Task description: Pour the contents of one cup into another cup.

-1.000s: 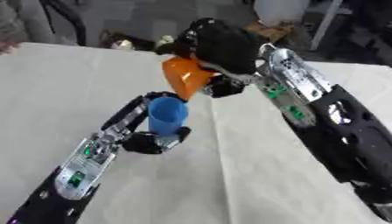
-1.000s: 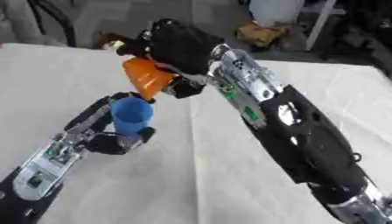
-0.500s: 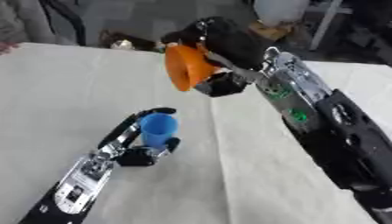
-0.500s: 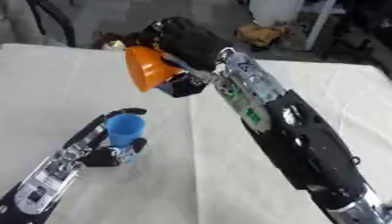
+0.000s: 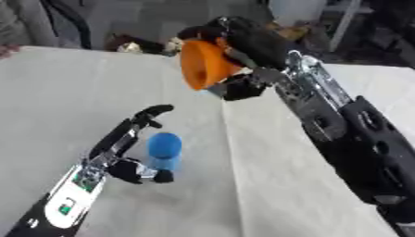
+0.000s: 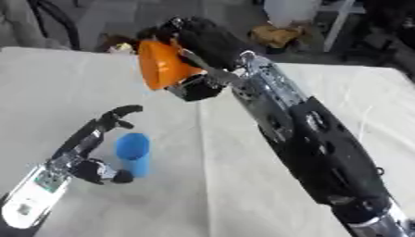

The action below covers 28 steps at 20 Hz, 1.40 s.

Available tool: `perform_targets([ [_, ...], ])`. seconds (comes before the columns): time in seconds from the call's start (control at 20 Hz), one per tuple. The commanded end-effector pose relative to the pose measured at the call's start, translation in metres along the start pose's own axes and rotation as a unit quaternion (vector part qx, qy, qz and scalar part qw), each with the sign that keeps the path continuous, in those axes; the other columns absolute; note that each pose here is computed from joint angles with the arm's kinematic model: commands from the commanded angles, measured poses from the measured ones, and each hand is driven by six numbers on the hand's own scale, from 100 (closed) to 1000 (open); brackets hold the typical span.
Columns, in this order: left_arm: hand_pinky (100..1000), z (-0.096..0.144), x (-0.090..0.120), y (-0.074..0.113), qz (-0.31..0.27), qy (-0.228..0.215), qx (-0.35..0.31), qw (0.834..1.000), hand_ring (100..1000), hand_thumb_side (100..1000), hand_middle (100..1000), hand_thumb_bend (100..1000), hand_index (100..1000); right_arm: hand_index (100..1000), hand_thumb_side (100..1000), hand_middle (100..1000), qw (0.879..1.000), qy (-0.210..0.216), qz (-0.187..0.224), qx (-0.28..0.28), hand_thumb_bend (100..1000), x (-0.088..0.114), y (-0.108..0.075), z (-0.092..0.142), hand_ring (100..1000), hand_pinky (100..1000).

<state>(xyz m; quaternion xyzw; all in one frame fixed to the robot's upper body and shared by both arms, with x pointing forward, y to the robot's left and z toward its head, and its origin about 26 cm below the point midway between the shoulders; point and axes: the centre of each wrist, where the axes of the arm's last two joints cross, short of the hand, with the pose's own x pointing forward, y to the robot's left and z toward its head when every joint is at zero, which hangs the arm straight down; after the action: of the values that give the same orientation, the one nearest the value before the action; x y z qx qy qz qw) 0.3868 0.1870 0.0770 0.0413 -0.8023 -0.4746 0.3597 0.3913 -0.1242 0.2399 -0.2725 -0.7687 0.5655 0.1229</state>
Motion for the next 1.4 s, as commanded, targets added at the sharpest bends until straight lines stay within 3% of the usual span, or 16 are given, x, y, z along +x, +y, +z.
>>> perform_targets([
  [0.05, 792, 0.002, 0.0, 0.01, -0.033, -0.002, 0.01, 0.999, 1000, 753, 914, 1000, 1000, 878, 100, 321, 1.0, 0.021, -0.01, -0.02, 100, -0.009, -0.009, 0.006, 336, 684],
  [0.25, 788, 0.004, -0.002, 0.001, -0.05, -0.002, 0.001, 0.999, 1000, 796, 916, 1000, 1000, 863, 153, 290, 0.995, 0.071, -0.066, -0.039, 100, -0.018, 0.011, 0.016, 309, 683],
  [0.6, 765, 0.017, -0.005, -0.01, -0.044, -0.002, -0.003, 0.999, 1000, 856, 888, 1000, 974, 850, 201, 271, 0.975, 0.154, -0.144, -0.073, 100, -0.036, 0.044, 0.046, 293, 681],
  [0.85, 743, 0.031, 0.001, -0.001, -0.021, 0.006, 0.051, 0.998, 1000, 865, 860, 1000, 960, 842, 242, 258, 0.949, 0.242, -0.184, -0.087, 100, -0.059, 0.066, 0.079, 281, 675],
  [1.0, 738, 0.035, 0.009, 0.011, -0.009, 0.008, 0.104, 0.995, 1000, 862, 859, 1000, 960, 841, 249, 256, 0.926, 0.301, -0.213, -0.082, 100, -0.068, 0.089, 0.102, 279, 675],
  [1.2, 738, 0.033, 0.02, 0.024, 0.01, 0.007, 0.155, 0.988, 1000, 866, 868, 1000, 963, 842, 319, 269, 0.913, 0.314, -0.253, -0.063, 100, -0.066, 0.117, 0.117, 293, 680],
  [1.4, 739, 0.03, 0.027, 0.035, 0.031, 0.002, 0.18, 0.983, 1000, 875, 870, 1000, 965, 858, 459, 328, 0.91, 0.288, -0.292, -0.052, 100, -0.056, 0.132, 0.118, 342, 698],
])
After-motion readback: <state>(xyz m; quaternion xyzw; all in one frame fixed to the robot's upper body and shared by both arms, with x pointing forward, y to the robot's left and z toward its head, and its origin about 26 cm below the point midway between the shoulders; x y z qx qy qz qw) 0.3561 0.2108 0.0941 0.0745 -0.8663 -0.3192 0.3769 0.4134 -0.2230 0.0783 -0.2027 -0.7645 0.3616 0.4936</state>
